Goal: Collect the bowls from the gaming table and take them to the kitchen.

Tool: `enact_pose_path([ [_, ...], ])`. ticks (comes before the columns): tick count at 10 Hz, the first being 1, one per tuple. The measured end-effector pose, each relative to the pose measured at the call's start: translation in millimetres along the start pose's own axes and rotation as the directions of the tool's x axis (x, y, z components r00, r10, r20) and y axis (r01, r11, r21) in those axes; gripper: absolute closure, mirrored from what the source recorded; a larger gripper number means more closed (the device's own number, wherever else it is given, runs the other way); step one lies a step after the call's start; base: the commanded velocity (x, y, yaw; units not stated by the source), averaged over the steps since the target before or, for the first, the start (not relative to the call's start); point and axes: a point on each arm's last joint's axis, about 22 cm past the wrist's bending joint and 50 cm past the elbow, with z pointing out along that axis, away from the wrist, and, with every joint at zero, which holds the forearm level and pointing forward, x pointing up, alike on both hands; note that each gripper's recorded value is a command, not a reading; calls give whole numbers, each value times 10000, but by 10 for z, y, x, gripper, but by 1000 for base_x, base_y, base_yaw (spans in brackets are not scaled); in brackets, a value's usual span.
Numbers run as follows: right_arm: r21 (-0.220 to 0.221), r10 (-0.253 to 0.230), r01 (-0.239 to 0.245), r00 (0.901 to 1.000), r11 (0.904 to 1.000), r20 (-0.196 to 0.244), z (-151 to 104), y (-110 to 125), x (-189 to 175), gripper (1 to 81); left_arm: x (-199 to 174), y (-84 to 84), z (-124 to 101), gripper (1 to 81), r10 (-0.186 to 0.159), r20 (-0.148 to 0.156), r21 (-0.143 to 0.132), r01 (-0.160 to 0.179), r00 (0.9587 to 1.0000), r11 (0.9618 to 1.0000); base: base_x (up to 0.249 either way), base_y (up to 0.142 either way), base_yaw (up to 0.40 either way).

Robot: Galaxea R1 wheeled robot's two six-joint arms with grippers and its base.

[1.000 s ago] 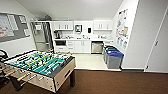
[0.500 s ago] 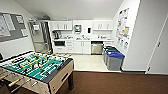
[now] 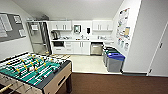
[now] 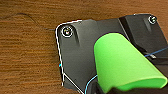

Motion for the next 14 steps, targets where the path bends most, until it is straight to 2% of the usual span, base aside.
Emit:
enact_pose_path([
  [4,4,1,-1,10000,10000,3,0,-3,-11,811,-38,-5,-4,811,-7,45,12,7,10000,10000,159,-65,0],
  [5,-71,2,-2,10000,10000,59,-20,53,-64,811,-73,55,9,811,-16,72,-61,17,10000,10000,155,0,0],
  [8,-74,-27,26,9999,10000,-110,-5,46,50,811,48,-5,0,811,15,-97,2,-14,10000,10000,154,0,0],
  [9,-53,-6,6,10000,10000,-16,-6,27,-20,811,-81,-4,-6,811,-15,93,15,15,10000,10000,153,0,0],
  [10,-58,-2,2,10000,10000,57,-9,29,-48,811,-87,15,-1,811,-19,125,-9,19,9999,10000,153,0,0],
  [12,-45,-15,15,10000,10000,-45,-1,22,13,811,-2,-5,-2,811,5,-19,10,-5,10000,10000,153,0,0],
  [14,-45,-8,8,10000,10000,-2,-3,21,-13,811,-42,-8,-5,811,-6,41,17,5,10000,10000,153,-70,0],
])
